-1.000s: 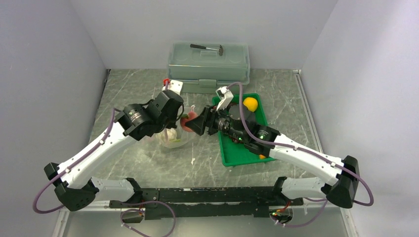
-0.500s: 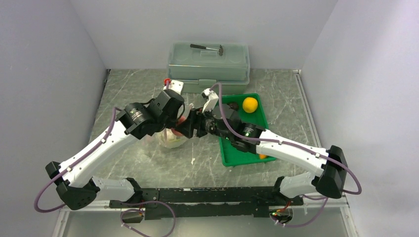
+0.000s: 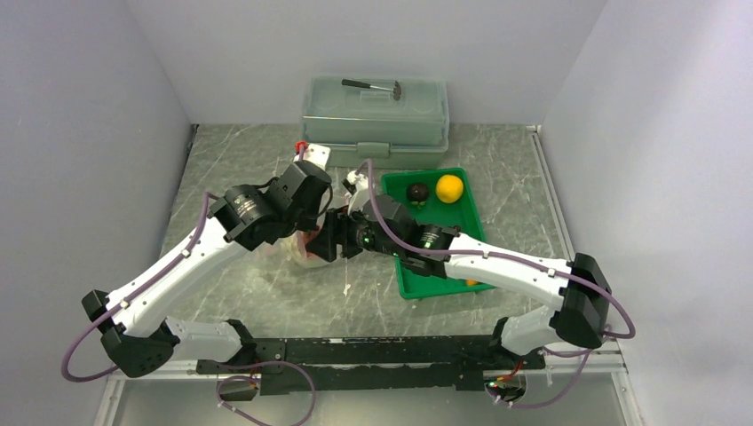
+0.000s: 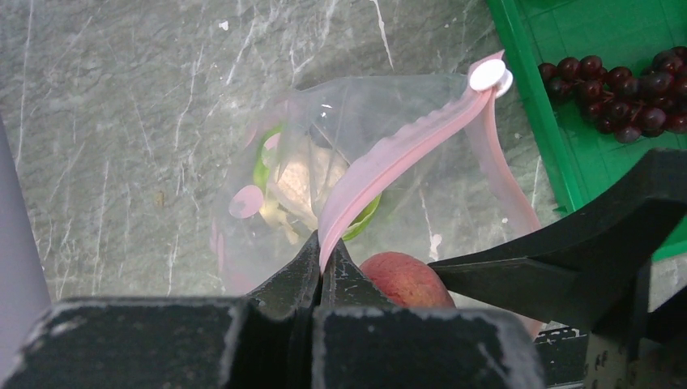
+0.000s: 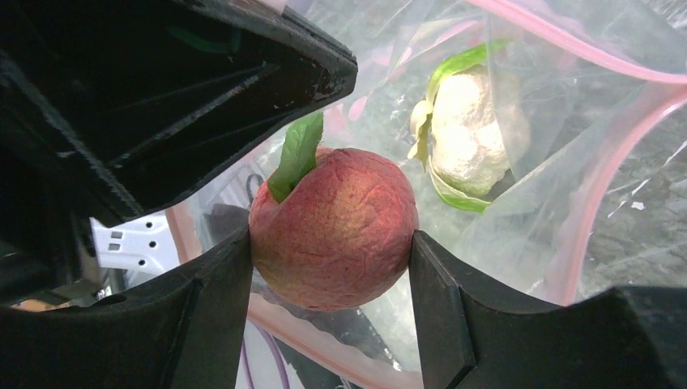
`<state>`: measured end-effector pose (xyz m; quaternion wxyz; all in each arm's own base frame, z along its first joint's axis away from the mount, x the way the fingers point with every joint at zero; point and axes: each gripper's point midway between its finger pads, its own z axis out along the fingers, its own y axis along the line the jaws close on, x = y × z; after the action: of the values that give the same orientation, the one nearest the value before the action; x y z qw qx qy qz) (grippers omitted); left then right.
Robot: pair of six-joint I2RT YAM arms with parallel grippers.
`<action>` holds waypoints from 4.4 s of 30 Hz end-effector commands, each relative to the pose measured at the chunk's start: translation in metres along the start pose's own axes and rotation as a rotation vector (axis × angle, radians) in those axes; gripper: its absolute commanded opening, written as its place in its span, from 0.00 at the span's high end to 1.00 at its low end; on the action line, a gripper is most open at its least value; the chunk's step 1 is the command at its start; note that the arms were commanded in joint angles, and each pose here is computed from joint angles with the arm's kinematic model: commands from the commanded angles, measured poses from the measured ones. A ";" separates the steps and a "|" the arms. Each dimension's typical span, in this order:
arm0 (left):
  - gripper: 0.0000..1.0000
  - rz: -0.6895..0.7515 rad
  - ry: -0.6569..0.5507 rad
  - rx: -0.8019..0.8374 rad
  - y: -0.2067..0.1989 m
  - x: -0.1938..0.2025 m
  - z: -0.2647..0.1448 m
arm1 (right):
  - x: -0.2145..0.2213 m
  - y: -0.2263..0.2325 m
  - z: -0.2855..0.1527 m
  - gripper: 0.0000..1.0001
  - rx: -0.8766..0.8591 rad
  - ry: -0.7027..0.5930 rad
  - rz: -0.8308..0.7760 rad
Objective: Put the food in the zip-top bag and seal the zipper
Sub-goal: Place the fake fruit in the zipper food storage bag, then adjust the zipper food storage bag at the center of the board.
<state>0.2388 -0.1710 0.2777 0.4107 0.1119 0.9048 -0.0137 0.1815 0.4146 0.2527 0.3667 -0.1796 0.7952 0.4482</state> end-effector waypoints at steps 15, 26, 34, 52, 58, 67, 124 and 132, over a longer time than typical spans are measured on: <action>1.00 -0.042 -0.058 0.033 -0.004 -0.015 -0.008 | -0.008 0.027 0.000 0.01 -0.103 -0.017 -0.034; 1.00 -0.051 -0.079 0.026 0.002 -0.016 -0.012 | -0.014 0.011 -0.020 0.00 -0.028 -0.058 -0.065; 1.00 -0.089 -0.182 0.047 0.013 -0.026 -0.029 | -0.036 -0.006 -0.066 0.00 0.072 -0.169 -0.096; 1.00 -0.109 -0.334 -0.015 0.016 -0.104 -0.035 | -0.059 -0.033 -0.142 0.00 0.193 -0.332 -0.092; 1.00 -0.128 -0.326 -0.021 0.015 -0.106 -0.028 | -0.056 -0.036 -0.149 0.00 0.203 -0.336 -0.092; 1.00 -0.248 0.040 -0.150 0.033 0.049 0.073 | -0.043 -0.047 -0.144 0.00 0.220 -0.315 -0.092; 1.00 -0.112 0.013 -0.109 0.036 -0.007 0.057 | -0.031 -0.059 -0.137 0.00 0.253 -0.294 -0.080; 1.00 -0.142 -0.150 -0.017 0.036 -0.068 0.003 | -0.033 -0.065 -0.144 0.00 0.291 -0.298 -0.083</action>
<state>0.2906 -0.1481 0.2418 0.3839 0.0646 0.9209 0.0177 0.1796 0.2630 0.2746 0.5056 -0.1055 0.7871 0.3372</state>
